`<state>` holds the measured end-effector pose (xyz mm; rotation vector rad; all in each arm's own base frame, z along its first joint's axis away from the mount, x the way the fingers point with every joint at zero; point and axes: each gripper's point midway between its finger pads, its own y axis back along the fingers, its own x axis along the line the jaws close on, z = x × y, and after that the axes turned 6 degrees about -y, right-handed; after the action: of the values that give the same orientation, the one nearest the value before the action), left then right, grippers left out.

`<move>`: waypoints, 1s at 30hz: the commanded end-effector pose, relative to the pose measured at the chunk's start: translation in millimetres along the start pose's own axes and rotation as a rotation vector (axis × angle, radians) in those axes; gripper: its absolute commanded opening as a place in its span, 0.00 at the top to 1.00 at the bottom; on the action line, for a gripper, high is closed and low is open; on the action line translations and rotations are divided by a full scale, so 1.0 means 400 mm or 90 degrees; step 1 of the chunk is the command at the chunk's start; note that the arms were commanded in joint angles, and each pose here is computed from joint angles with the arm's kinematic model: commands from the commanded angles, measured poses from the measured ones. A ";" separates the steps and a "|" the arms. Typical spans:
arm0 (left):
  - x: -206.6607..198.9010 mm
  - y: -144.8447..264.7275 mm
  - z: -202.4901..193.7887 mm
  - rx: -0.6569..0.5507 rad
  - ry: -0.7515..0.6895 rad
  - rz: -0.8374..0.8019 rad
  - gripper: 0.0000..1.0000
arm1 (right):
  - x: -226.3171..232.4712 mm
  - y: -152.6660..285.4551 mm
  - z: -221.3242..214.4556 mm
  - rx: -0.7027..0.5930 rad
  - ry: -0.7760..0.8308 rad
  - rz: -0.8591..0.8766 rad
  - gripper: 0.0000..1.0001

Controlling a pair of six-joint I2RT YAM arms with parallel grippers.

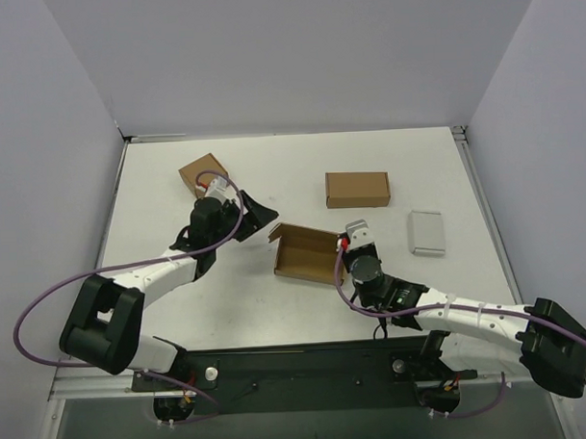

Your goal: Fold the paper box

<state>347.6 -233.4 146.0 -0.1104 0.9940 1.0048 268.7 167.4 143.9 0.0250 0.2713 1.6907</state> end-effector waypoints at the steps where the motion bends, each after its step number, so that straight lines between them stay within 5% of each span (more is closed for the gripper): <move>1: -0.048 -0.009 0.015 -0.009 0.006 -0.061 0.22 | 0.006 -0.003 0.024 -0.019 -0.031 -0.006 1.00; 13: -0.074 0.017 -0.082 -0.007 0.062 -0.069 0.24 | 0.001 -0.010 0.015 -0.008 -0.018 -0.027 1.00; 23: -0.126 0.034 -0.060 -0.039 0.040 -0.107 0.24 | 0.004 -0.013 0.018 0.002 -0.033 -0.031 1.00; 29: -0.049 0.075 0.015 -0.091 -0.074 -0.041 0.18 | 0.006 -0.013 0.024 0.084 -0.039 0.015 0.70; 30: -0.038 0.081 0.022 -0.093 -0.093 -0.033 0.17 | 0.008 -0.012 0.022 0.094 -0.057 0.026 0.58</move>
<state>320.3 -240.5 145.4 -0.1859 0.9723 1.0176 277.2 167.8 148.2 0.0959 0.3078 1.6487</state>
